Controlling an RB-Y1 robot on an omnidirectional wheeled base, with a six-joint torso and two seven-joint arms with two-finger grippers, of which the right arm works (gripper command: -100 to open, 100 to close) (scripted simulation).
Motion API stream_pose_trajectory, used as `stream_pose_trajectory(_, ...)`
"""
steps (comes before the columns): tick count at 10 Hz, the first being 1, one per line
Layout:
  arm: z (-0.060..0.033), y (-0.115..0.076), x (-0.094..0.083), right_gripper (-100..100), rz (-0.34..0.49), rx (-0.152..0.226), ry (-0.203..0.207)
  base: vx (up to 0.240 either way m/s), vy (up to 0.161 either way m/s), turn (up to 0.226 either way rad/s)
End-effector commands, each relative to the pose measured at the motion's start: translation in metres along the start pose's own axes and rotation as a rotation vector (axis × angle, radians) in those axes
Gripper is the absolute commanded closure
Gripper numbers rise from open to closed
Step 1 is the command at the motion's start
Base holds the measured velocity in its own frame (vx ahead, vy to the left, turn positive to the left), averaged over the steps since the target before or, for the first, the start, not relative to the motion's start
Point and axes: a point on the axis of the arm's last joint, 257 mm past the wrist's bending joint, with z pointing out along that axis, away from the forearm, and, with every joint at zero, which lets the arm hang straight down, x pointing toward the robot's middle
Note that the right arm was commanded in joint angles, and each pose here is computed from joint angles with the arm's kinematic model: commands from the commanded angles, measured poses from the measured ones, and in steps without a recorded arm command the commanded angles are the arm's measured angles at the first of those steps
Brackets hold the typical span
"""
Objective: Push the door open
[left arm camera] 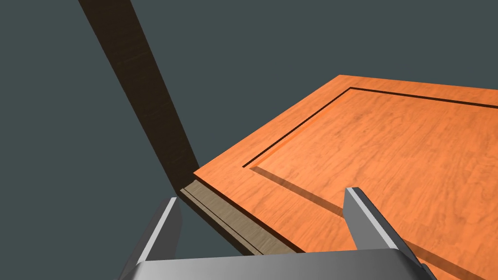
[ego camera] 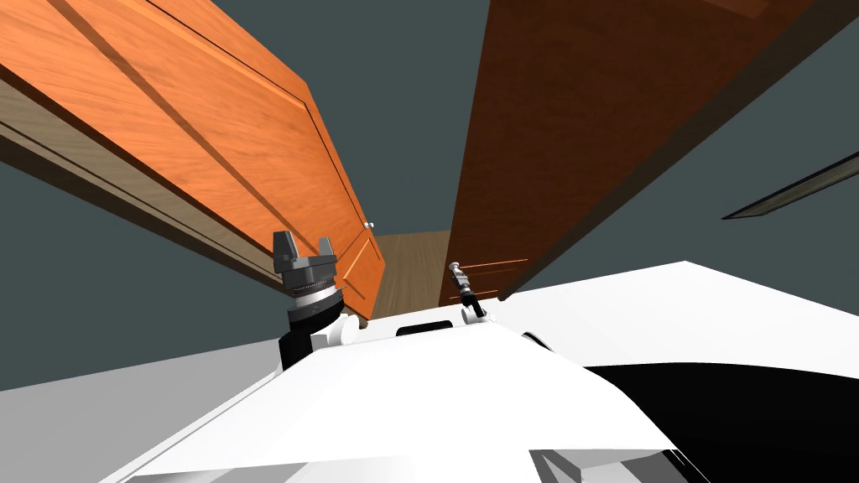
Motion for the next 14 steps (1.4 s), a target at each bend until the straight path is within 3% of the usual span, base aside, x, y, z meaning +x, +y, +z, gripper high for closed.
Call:
stream_pose_trajectory(1, 0.0030, -0.003, -0.006, 100, 0.058, 0.009, -0.017, 0.041, -0.003, 0.023)
stream_pose_trajectory(14, 0.0036, -0.017, -0.015, 100, 0.412, 0.062, -0.065, 0.034, -0.001, 0.014)
